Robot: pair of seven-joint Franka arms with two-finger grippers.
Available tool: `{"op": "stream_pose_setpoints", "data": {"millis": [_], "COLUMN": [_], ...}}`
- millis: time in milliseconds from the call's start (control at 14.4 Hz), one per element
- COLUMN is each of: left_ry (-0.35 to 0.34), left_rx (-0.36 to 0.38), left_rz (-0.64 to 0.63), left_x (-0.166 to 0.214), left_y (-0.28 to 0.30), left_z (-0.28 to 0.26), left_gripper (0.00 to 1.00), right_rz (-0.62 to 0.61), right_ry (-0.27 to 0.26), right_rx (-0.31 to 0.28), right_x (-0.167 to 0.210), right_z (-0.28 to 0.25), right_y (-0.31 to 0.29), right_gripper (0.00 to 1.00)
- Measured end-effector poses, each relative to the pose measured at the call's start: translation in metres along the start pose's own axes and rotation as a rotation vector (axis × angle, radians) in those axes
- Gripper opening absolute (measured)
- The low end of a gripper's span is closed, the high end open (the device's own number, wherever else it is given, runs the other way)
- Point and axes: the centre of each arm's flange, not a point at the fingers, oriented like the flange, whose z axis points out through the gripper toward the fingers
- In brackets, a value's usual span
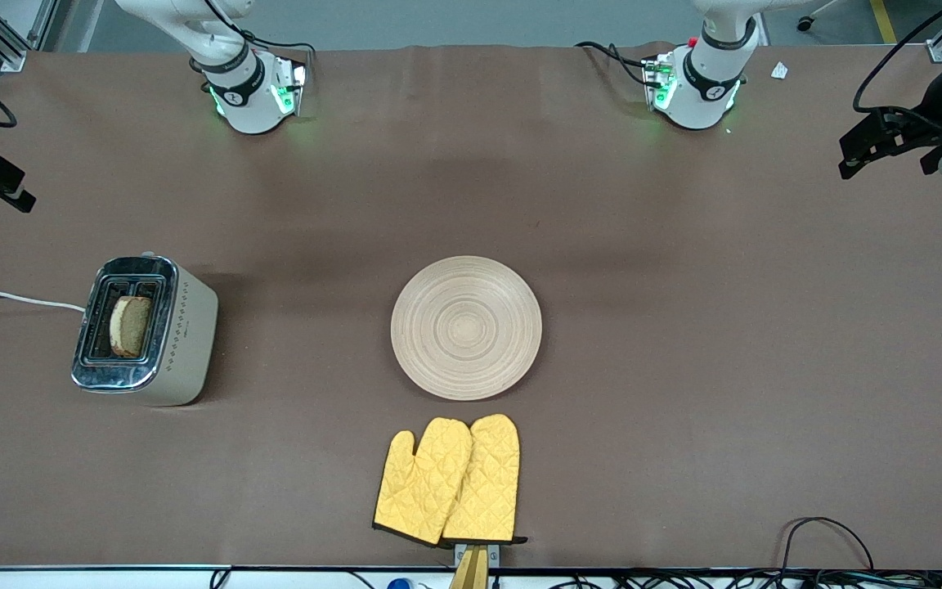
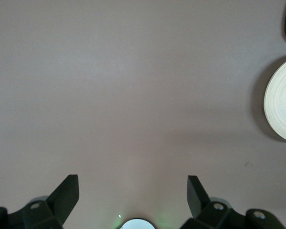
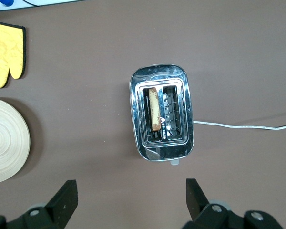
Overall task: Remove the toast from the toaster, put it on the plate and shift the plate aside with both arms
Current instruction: 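Reach the right gripper down to the toast in the silver toaster, then close the right gripper on the toast slice inside the toaster slot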
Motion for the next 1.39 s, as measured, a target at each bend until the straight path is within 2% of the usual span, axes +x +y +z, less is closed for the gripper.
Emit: {"op": "stream_pose_setpoints", "data": {"millis": [416, 624, 1110, 1387], "left_ry": [-0.01, 0.007, 0.01, 0.008], "left_rx": [-0.002, -0.006, -0.008, -0.008], "left_rz": [0.01, 0.008, 0.005, 0.005], "left_x": [0.005, 0.008, 0.01, 0.01], "left_y": [0.005, 0.003, 0.001, 0.001], "left_z": [0.006, 0.001, 0.0, 0.001], "left_gripper": [1.0, 1.0, 1.0, 1.0], "right_rz": [0.0, 0.001, 0.012, -0.008], "right_ry": [-0.003, -0.032, -0.125, -0.154], "right_rx": [0.0, -0.002, -0.013, -0.013], "right_x": [0.0, 0.012, 0.083, 0.1], "right_z": [0.001, 0.026, 0.179, 0.259], "right_y": [0.0, 0.0, 0.003, 0.027], "right_gripper": [1.0, 1.0, 1.0, 1.0]}}
